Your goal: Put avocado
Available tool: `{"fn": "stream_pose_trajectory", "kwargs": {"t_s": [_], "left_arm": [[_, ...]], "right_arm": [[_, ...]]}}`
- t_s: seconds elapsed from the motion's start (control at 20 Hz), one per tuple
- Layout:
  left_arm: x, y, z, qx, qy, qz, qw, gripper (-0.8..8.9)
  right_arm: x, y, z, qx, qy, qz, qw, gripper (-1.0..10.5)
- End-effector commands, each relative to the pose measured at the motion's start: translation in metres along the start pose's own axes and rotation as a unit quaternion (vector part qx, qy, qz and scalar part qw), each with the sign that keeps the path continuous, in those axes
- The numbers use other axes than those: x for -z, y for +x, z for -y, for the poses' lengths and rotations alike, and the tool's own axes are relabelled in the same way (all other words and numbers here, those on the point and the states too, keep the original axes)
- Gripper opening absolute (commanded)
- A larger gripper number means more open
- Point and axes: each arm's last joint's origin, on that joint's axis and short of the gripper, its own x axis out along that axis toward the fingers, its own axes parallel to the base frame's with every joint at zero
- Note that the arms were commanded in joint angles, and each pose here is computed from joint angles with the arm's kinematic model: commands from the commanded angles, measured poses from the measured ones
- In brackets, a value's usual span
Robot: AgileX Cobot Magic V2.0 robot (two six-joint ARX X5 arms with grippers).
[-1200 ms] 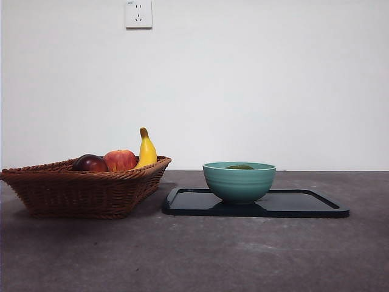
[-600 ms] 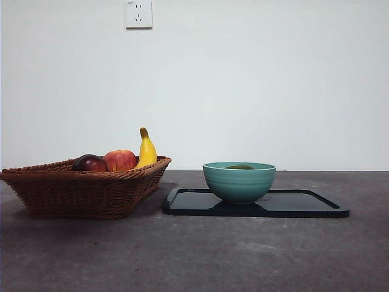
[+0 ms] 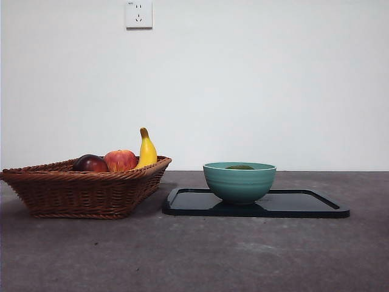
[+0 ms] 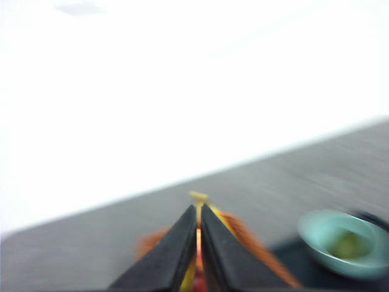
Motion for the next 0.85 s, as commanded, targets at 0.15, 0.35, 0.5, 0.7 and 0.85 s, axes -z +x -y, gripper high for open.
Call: {"fn": "stream_pose_trajectory", "kwargs": {"t_s": [0.15,0.35,0.5,0.7,0.85], "left_arm": [[0.051,-0.012,-0.002,-0.087,0.006,-0.016,0.996,0.08],[0.102,-0.016,0.002,-0.103,-0.003,-0.050,0.993,0.08],[0.130,-0.017,0.006,-0.102,-0.008,-0.069,0.992,0.08],[0.153,-0.017,0.009,-0.100,-0.013,-0.083,0.991,0.08],[0.164,-0.017,0.010,-0.100,-0.025,-0.092,0.990,0.08]], "right_arm": [[-0.003,-0.001,-0.002,-0.005,0.001,0.007,1.000,0.1],[-0.003,-0.001,-0.002,-0.005,0.001,0.007,1.000,0.1],[-0.003,-0.001,-0.002,-0.005,0.001,0.007,1.000,0.1],[-0.003,-0.001,-0.002,-0.005,0.001,0.007,1.000,0.1],[-0.003,-0.001,-0.002,-0.005,0.001,0.007,1.000,0.1]]}}
